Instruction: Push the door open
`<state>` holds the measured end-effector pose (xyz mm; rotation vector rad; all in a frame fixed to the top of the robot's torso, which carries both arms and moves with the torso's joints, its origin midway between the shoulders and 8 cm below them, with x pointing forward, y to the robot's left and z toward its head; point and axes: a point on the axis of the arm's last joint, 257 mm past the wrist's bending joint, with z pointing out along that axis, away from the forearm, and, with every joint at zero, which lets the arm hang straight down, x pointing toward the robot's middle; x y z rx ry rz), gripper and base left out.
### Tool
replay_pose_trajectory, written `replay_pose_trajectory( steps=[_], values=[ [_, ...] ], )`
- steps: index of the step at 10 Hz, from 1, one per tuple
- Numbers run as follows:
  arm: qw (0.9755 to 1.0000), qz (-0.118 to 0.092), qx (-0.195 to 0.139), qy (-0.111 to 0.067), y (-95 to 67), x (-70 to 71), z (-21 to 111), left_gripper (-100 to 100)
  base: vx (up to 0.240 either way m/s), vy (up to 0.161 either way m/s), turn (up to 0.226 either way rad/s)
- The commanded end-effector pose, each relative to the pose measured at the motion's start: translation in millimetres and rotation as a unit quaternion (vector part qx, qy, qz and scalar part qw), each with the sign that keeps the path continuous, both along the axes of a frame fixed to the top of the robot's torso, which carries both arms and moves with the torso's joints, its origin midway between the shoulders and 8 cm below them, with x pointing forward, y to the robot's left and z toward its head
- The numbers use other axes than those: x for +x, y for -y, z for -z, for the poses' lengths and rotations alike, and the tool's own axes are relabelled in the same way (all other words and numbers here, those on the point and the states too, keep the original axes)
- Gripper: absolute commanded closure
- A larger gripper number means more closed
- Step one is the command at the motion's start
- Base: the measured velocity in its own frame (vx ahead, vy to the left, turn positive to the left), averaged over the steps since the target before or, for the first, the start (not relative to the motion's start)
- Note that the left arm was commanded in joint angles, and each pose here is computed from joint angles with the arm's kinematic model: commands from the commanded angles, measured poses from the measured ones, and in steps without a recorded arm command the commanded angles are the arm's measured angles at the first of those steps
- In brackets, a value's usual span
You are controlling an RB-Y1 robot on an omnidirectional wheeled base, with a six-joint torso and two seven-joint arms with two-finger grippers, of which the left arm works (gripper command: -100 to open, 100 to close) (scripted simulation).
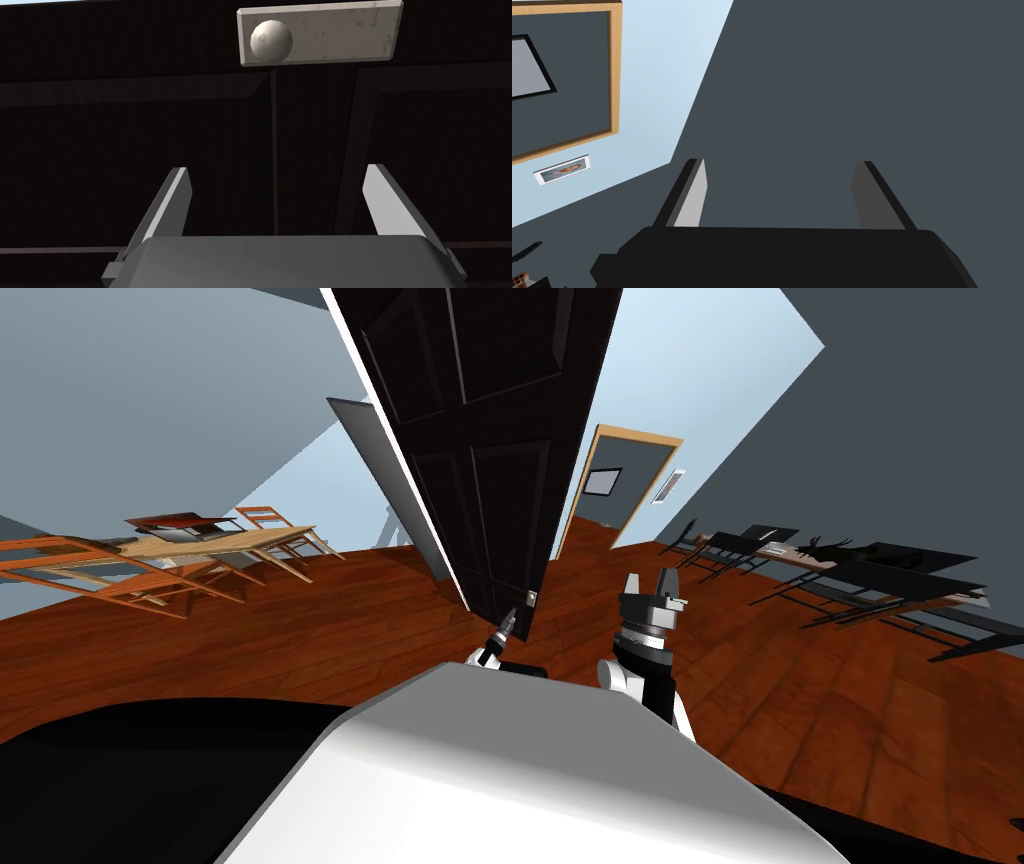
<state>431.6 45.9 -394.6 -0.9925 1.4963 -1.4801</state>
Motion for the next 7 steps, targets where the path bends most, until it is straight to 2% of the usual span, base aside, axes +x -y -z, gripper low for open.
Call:
replay_pose_trajectory(
  steps=[1, 4, 5, 7],
  values=[
    [1.0000, 0.000, 0.000, 0.000, 0.0, 0.0, 0.0, -100, -0.068, -0.063, 0.041],
    [0.9998, -0.001, 0.018, 0.000, -17.5, 1.6, 5.3, -100, 0.142, 0.054, 0.001],
    [0.9996, -0.003, 0.027, 0.001, -26.3, 3.2, 7.3, -100, 0.215, -0.002, -0.017],
    [0.9995, -0.004, 0.030, 0.001, -30.1, 4.8, 7.7, -100, 0.185, -0.073, -0.012]
  ],
)
